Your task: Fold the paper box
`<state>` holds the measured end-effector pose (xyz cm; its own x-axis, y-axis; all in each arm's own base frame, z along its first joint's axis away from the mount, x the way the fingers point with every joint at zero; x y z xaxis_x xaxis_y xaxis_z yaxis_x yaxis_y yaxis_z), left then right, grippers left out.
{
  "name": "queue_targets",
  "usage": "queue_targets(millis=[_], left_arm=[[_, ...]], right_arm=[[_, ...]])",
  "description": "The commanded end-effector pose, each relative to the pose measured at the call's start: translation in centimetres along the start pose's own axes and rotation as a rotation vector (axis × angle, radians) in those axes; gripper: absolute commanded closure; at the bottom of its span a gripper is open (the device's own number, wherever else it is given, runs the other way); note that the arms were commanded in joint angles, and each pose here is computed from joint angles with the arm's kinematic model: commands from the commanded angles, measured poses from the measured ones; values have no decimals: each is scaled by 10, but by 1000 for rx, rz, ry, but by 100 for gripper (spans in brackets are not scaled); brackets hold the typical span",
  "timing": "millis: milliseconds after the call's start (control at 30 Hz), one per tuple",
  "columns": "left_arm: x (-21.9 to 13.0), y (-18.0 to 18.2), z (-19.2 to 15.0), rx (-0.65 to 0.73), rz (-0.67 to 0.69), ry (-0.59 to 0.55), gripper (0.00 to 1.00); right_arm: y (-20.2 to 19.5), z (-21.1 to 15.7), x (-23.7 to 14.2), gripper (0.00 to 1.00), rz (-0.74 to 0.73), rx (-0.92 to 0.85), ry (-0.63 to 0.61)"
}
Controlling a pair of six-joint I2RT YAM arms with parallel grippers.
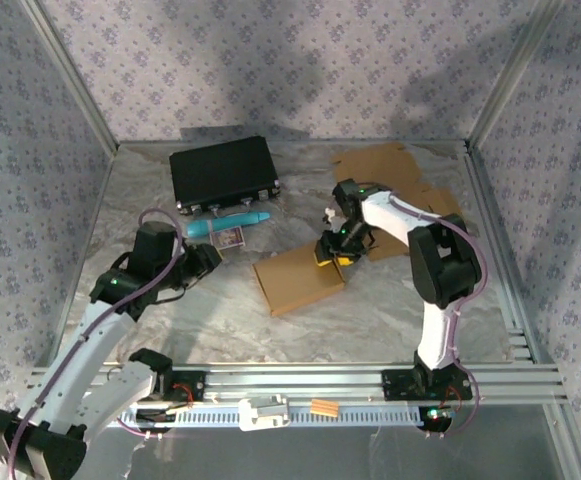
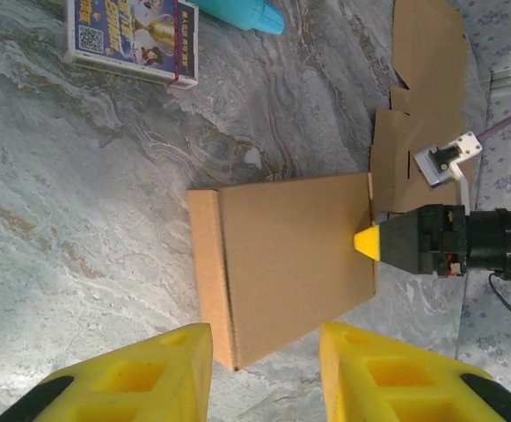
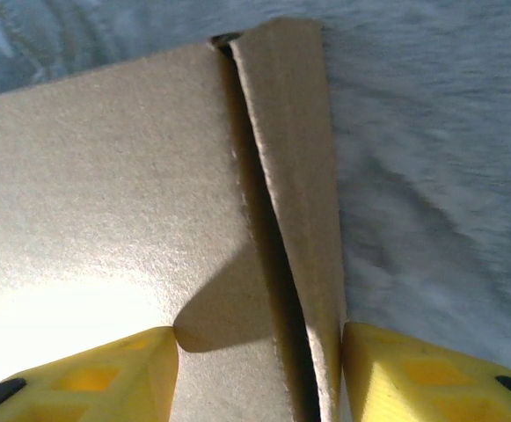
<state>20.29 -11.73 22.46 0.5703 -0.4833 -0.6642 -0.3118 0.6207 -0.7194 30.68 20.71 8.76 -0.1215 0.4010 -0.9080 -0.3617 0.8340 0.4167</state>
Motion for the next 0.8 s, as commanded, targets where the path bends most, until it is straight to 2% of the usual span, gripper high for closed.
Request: queue_targets(millis=[0, 67, 167, 333, 633, 767], left_arm=[[-6, 0, 1, -16, -5, -10, 64], [-10, 3, 0, -25, 18, -12, 64], [-18, -2, 2, -20, 9, -30, 65], [-34, -7, 2, -8, -5, -45, 65], [-59, -3, -7, 26, 3, -41, 65], [-64, 1, -11, 32, -3, -38, 65]], right_arm=[[31, 5, 15, 51, 14, 11, -1], [45, 9, 24, 56, -26, 43, 9], [71, 19, 38, 66, 14, 148, -12], [130, 39, 59, 67, 54, 207, -61], [229, 77, 121, 67, 154, 228, -32], [255, 89, 127, 60, 202, 254, -59]])
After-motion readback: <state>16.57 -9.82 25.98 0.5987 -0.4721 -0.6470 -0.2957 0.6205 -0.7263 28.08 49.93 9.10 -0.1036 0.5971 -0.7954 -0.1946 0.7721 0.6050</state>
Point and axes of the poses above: each hand's point on the last joint's axis, 136 mm out from that joint toward the fingers, its own x axis out along the fingers, its own y axis along the line the jaws close on, z = x × y, the point moved 4 cm from there along -x, back along the fingers, and after that the axes turned 9 degrees about -x, right-handed, at the moved point
